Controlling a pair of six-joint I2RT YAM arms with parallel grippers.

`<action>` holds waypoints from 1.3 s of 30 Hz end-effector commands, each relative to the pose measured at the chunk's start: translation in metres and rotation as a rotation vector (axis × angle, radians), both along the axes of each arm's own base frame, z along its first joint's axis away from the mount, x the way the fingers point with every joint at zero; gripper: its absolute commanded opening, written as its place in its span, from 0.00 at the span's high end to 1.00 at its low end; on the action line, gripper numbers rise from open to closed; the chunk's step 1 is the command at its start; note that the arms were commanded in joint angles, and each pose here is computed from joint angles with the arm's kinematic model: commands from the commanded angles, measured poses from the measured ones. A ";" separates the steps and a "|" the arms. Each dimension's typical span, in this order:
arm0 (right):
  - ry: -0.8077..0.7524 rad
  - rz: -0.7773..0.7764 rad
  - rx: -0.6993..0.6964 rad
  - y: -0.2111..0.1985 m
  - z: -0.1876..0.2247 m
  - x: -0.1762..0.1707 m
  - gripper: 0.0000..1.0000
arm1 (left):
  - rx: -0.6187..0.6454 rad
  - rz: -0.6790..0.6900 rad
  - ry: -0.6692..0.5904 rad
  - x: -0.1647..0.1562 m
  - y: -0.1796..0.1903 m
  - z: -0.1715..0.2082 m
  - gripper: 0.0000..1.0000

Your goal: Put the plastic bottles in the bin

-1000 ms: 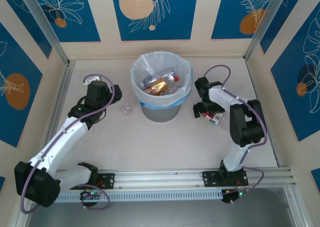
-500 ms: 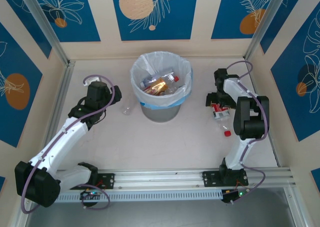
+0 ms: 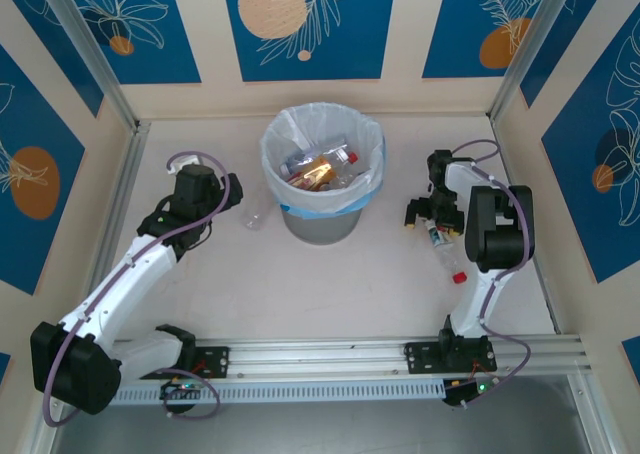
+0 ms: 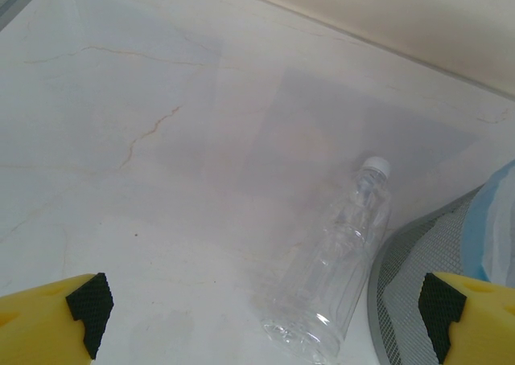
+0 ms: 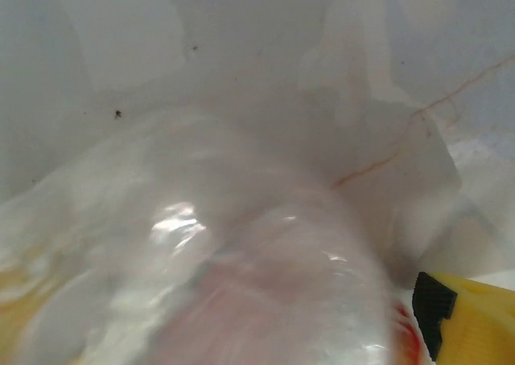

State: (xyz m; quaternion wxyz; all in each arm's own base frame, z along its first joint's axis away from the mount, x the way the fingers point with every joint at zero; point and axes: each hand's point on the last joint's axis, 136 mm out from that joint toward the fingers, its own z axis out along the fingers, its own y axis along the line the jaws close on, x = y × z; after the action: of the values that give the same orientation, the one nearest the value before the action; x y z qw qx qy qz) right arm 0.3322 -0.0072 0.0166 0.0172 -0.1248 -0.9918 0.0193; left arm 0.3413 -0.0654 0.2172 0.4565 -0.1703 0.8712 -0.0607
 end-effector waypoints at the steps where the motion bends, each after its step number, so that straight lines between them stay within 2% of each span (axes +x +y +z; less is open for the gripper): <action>1: 0.056 -0.017 -0.007 0.002 -0.009 -0.018 0.00 | -0.016 0.012 -0.021 0.001 0.005 0.003 0.01; 5: 0.012 -0.020 0.028 0.007 -0.002 -0.015 0.03 | -0.023 0.012 -0.019 0.002 0.004 0.001 0.01; 10: -0.032 -0.018 0.070 0.016 0.003 -0.017 0.24 | -0.024 0.010 -0.011 0.004 0.003 -0.002 0.01; 14: -0.079 -0.017 0.080 0.019 0.011 -0.015 0.36 | -0.030 0.004 -0.009 0.006 0.001 -0.003 0.01; 18: -0.135 -0.022 0.070 0.017 0.024 -0.011 0.44 | -0.032 0.002 -0.008 0.007 0.001 -0.002 0.01; 26: -0.291 -0.032 0.088 0.023 0.068 -0.003 0.48 | -0.038 -0.007 -0.002 0.010 -0.002 -0.002 0.01; 35: -0.499 -0.003 0.164 0.044 0.155 0.007 0.51 | -0.064 -0.018 0.000 0.016 -0.007 -0.002 0.01; 39: -0.620 0.018 0.211 0.062 0.197 0.014 0.55 | -0.073 -0.024 0.008 0.019 -0.010 -0.004 0.01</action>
State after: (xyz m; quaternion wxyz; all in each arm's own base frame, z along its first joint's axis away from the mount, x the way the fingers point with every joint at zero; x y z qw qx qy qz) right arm 0.3464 0.0383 0.1789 -0.2406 -0.1165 -0.9597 -0.0863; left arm 0.3513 -0.0739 0.1974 0.4323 -0.1663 0.8829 -0.0770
